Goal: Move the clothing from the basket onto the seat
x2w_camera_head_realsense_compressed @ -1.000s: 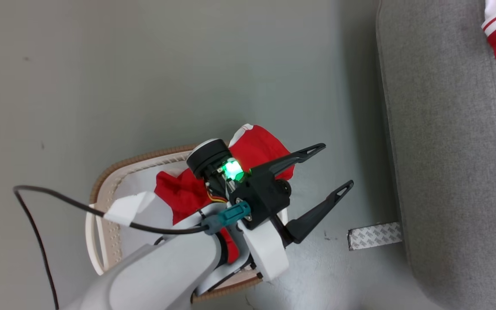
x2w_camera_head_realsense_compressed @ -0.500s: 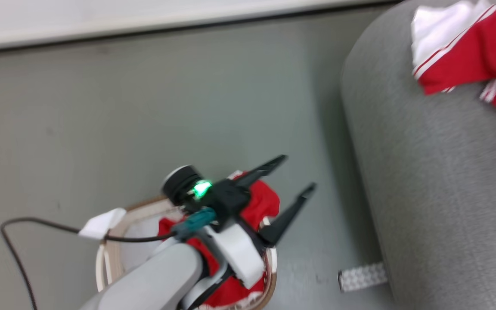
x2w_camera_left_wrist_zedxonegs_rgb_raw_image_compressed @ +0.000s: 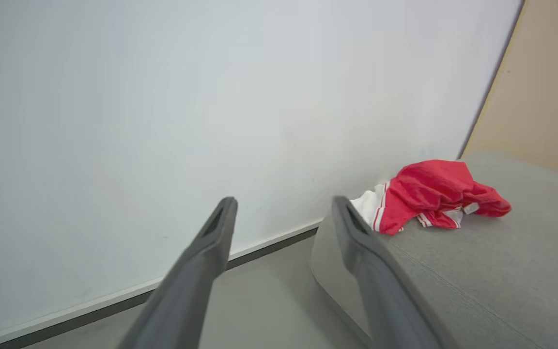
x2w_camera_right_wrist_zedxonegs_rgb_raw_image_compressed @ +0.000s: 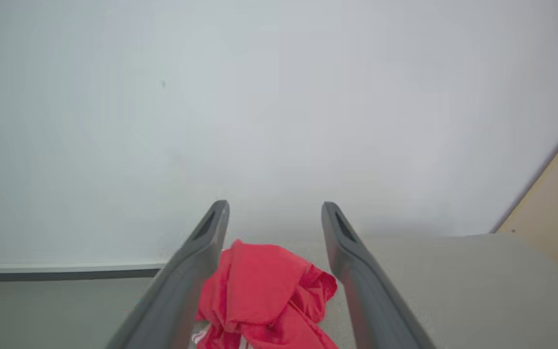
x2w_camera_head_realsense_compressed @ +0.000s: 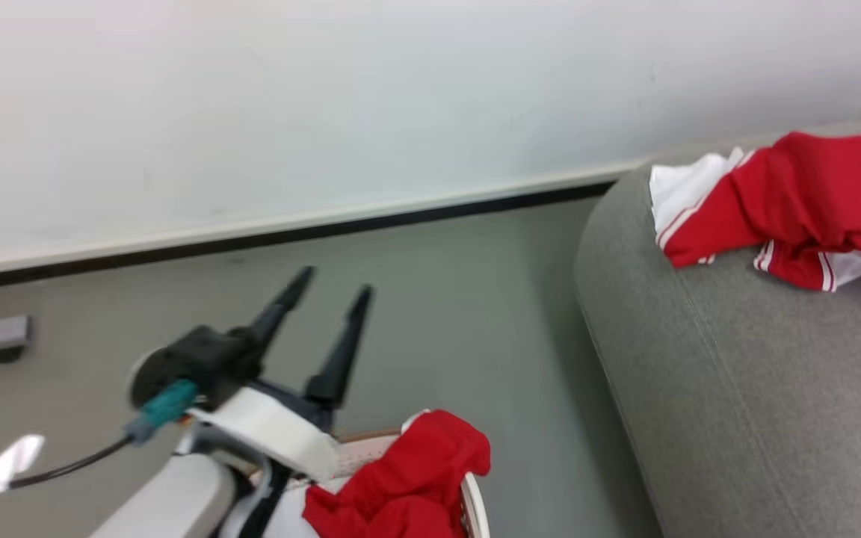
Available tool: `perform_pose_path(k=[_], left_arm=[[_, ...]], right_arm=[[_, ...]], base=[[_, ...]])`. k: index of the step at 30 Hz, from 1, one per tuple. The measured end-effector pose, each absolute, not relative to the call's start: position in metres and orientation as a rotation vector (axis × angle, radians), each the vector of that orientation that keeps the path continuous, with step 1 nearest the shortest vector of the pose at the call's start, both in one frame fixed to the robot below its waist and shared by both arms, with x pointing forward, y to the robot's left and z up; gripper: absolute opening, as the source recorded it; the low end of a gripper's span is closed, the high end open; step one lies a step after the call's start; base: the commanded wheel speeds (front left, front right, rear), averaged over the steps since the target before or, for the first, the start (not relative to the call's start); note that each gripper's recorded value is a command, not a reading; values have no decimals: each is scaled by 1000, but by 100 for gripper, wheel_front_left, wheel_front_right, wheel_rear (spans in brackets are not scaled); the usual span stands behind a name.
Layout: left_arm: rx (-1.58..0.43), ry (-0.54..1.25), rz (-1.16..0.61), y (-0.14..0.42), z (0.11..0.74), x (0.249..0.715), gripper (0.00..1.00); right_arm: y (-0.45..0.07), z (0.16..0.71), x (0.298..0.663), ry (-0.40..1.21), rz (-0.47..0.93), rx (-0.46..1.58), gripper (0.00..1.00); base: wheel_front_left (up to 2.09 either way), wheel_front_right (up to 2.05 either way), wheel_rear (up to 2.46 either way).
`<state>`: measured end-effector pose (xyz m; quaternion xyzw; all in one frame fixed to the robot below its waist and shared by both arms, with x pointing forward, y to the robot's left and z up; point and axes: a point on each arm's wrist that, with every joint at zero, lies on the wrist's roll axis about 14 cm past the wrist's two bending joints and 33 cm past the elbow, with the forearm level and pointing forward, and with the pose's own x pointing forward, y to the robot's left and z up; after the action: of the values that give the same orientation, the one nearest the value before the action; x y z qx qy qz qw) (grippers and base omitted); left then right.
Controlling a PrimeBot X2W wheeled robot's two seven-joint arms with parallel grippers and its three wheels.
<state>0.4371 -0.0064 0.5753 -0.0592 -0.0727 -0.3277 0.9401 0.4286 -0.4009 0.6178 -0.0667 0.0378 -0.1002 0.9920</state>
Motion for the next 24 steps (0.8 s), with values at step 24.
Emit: perform_pose_path(k=[24], left_arm=[[-202,-172,-46,171,567,380,100]], right_arm=[[-206,579,373,-243,78,199,100]], base=[[0,0,0]])
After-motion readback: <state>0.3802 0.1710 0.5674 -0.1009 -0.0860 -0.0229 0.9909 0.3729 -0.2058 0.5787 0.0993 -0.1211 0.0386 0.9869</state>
